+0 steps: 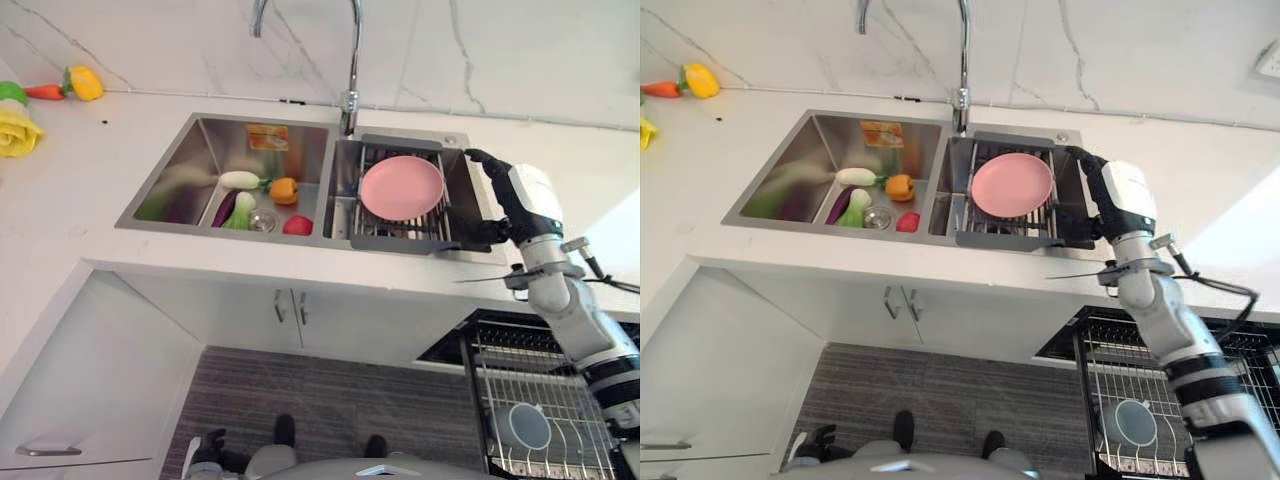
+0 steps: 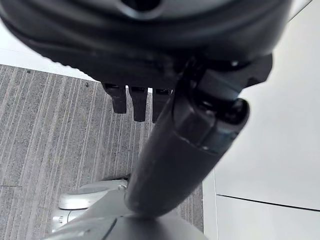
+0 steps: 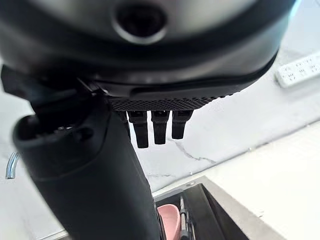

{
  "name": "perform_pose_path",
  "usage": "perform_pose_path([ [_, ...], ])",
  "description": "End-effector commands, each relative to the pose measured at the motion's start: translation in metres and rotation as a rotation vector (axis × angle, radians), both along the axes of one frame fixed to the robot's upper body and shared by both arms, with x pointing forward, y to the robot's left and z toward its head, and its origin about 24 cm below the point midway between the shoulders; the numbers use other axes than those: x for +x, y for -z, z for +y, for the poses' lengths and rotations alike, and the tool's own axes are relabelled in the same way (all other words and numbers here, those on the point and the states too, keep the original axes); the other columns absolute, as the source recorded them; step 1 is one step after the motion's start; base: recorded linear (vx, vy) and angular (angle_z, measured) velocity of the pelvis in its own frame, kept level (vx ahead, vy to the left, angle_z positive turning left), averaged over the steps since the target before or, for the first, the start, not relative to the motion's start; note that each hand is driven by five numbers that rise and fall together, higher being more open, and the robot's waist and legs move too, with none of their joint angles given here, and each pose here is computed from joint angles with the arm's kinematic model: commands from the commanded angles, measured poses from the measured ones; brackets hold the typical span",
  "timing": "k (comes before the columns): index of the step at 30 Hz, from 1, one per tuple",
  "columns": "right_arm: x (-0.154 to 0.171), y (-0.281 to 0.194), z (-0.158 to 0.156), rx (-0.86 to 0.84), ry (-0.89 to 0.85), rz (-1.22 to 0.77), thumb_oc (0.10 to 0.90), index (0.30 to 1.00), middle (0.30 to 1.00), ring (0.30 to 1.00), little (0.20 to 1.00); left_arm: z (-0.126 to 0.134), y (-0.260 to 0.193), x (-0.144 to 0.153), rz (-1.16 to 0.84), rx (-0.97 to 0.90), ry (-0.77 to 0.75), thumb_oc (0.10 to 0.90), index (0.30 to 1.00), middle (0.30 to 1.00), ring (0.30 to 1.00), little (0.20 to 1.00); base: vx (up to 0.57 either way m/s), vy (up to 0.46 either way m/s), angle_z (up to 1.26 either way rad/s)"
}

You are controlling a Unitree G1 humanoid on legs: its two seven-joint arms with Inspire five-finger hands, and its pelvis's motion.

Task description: Place the dishes in the dishwasher.

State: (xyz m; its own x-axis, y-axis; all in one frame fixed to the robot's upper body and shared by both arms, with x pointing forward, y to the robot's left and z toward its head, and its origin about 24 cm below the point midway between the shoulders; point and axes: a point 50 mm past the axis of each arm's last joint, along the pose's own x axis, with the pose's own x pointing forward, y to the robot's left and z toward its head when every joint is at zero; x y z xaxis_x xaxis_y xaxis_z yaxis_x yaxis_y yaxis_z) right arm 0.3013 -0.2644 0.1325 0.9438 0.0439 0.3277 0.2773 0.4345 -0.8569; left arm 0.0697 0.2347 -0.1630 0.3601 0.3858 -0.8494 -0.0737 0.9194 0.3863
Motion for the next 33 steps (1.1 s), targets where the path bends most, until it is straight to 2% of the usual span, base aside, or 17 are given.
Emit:
perform_pose_path([
  [1, 0.015, -0.047, 0.012, -0.103, -0.076, -0.165, 0.800, 0.900, 0.900, 0.900, 0.900, -0.008, -0.002, 0.018, -0.038, -0.005, 0.098, 0.800, 0.900, 0.900, 0.900, 0.900, 0.00, 0.000, 0.00],
  [12, 0.032, -0.024, 0.021, -0.169, -0.082, -0.039, 0.800, 0.900, 0.900, 0.900, 0.900, -0.010, -0.002, 0.020, -0.046, 0.002, 0.095, 0.800, 0.900, 0.900, 0.900, 0.900, 0.00, 0.000, 0.00],
  [19, 0.033, -0.026, 0.026, -0.204, -0.093, -0.051, 0.800, 0.900, 0.900, 0.900, 0.900, -0.010, -0.001, 0.016, -0.036, 0.003, 0.089, 0.800, 0.900, 0.900, 0.900, 0.900, 0.01, 0.000, 0.02],
  [25, 0.030, -0.035, 0.032, -0.159, -0.106, -0.113, 0.800, 0.900, 0.900, 0.900, 0.900, -0.009, -0.001, 0.016, -0.035, 0.005, 0.082, 0.800, 0.900, 0.900, 0.900, 0.900, 0.00, 0.004, 0.09],
  [33, 0.031, -0.020, 0.037, -0.193, -0.127, -0.042, 0.800, 0.900, 0.900, 0.900, 0.900, -0.009, -0.002, 0.021, -0.048, 0.000, 0.081, 0.800, 0.900, 0.900, 0.900, 0.900, 0.00, 0.001, 0.02],
])
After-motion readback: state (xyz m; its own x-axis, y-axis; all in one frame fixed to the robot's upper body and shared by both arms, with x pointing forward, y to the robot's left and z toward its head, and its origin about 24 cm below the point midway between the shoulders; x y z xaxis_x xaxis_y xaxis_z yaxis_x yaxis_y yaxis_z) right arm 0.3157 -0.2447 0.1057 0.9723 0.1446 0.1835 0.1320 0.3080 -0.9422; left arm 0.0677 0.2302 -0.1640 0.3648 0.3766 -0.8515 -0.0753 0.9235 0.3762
